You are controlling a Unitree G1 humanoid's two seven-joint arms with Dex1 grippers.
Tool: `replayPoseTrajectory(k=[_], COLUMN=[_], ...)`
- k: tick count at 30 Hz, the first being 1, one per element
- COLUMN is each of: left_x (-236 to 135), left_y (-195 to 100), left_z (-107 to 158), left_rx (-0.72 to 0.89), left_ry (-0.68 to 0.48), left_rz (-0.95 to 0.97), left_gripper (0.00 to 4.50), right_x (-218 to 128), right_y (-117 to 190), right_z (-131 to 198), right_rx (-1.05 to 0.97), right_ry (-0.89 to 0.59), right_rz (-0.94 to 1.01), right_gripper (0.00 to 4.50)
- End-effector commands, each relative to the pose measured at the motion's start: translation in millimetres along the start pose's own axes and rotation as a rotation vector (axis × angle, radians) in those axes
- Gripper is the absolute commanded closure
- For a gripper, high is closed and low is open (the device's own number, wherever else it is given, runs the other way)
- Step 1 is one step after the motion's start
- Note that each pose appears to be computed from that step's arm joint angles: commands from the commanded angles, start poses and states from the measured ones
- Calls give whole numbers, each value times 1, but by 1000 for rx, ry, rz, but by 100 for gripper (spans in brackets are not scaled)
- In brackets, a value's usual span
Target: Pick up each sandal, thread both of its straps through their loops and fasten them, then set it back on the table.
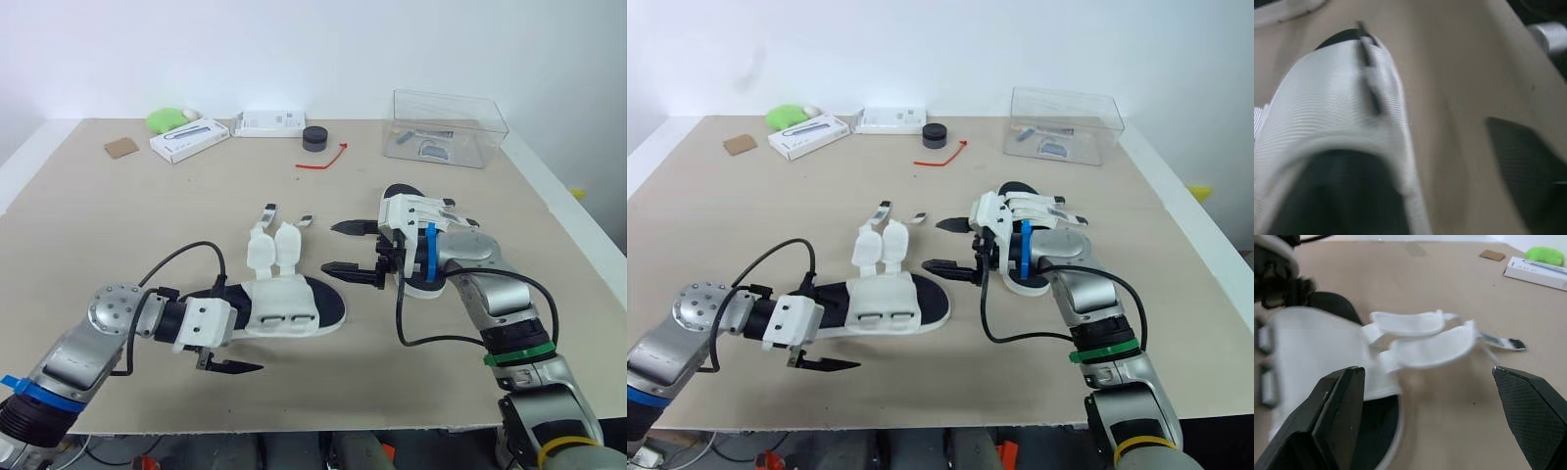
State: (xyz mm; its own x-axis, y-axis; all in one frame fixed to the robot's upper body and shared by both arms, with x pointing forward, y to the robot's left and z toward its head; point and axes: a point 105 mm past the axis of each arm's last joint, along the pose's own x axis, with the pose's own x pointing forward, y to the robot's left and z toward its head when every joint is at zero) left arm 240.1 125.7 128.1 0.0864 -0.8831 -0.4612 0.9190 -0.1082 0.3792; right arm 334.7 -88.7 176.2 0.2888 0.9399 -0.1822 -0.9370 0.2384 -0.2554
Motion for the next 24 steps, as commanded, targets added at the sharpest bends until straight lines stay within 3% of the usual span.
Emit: replayPoseTrajectory(k=[1,4,11,14,17,21,23,24], left_x=[-12,-23,-28,-35,-42,-55,-57,-58], left_y=[2,0,-5,-3,2,27,35,42], left_z=[14,24,26,21,20,21,20,19], left_rx=[-89,-217,-246,-269,-296,-322,-329,-336], left_ry=[-42,-80,-59,-51,-59,-96,-109,-122], left_rz=[19,18,26,54,88,202,248,282], left_gripper=[4,4,4,0,0,0,0,0], right_x=[-6,-11,-6,-2,2,10,13,15], right_y=[1,10,24,23,22,32,37,39], right_z=[9,1,-18,-22,-21,-16,-19,-21], right_rx=[-27,-44,-81,-91,-82,-58,-61,-59], right_ry=[2,57,124,135,124,95,106,113], right_rz=[35,93,155,152,154,197,215,224], right_gripper=[0,0,0,86,232,386,443,448])
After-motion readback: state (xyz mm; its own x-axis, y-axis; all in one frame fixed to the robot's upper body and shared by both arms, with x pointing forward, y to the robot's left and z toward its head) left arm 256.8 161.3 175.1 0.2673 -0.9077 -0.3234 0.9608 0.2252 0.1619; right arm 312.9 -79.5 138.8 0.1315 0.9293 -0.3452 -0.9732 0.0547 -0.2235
